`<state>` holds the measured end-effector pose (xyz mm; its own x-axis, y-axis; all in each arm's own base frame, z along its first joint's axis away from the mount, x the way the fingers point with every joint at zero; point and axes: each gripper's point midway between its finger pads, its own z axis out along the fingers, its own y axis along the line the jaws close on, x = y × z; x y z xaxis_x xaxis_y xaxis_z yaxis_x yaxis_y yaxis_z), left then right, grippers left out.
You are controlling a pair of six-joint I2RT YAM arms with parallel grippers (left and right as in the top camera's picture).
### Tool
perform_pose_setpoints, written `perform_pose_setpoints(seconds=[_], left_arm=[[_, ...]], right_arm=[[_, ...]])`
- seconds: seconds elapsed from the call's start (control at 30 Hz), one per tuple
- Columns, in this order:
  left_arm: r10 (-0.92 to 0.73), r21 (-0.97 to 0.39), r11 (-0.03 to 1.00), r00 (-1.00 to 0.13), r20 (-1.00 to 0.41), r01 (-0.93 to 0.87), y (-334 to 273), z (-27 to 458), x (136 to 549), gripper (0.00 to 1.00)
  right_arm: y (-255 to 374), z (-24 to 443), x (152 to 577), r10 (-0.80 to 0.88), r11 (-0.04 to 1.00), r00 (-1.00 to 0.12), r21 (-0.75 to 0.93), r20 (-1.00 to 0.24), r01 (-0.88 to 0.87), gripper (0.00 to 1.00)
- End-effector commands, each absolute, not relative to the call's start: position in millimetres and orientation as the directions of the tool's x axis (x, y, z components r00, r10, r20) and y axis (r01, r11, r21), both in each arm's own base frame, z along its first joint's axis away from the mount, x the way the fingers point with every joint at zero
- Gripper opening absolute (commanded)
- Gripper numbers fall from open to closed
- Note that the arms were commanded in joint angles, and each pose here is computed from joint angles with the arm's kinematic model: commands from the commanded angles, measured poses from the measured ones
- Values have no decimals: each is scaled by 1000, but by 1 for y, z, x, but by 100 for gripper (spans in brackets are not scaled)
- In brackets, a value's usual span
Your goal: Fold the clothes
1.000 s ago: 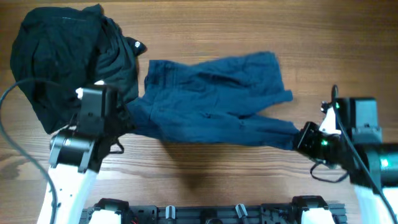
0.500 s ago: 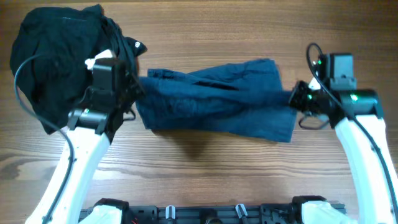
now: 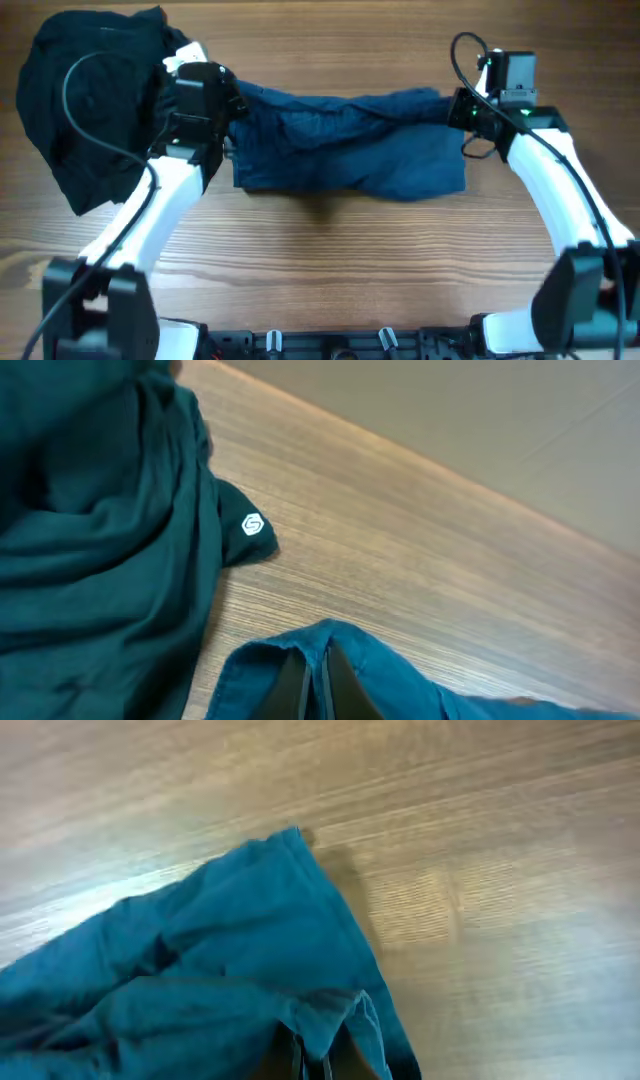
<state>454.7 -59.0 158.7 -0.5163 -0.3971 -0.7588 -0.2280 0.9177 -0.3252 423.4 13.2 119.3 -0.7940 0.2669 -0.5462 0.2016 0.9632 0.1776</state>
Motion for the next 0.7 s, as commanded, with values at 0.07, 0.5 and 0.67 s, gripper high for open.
perform_pose_setpoints(seconds=[0.07, 0.5, 0.67], left_arm=[[-369, -273, 926, -481, -795, -259, -54, 141, 476, 4], [-369, -235, 903, -369, -853, -360, -33, 122, 502, 64], [-373, -235, 899, -363, -854, -370, -28, 129, 502, 99]], right_arm=[[7, 96, 457, 219, 976, -774, 135, -594, 172, 4], [8, 84, 514, 193, 981, -651, 149, -734, 123, 41], [18, 106, 516, 170, 983, -653, 171, -738, 63, 100]])
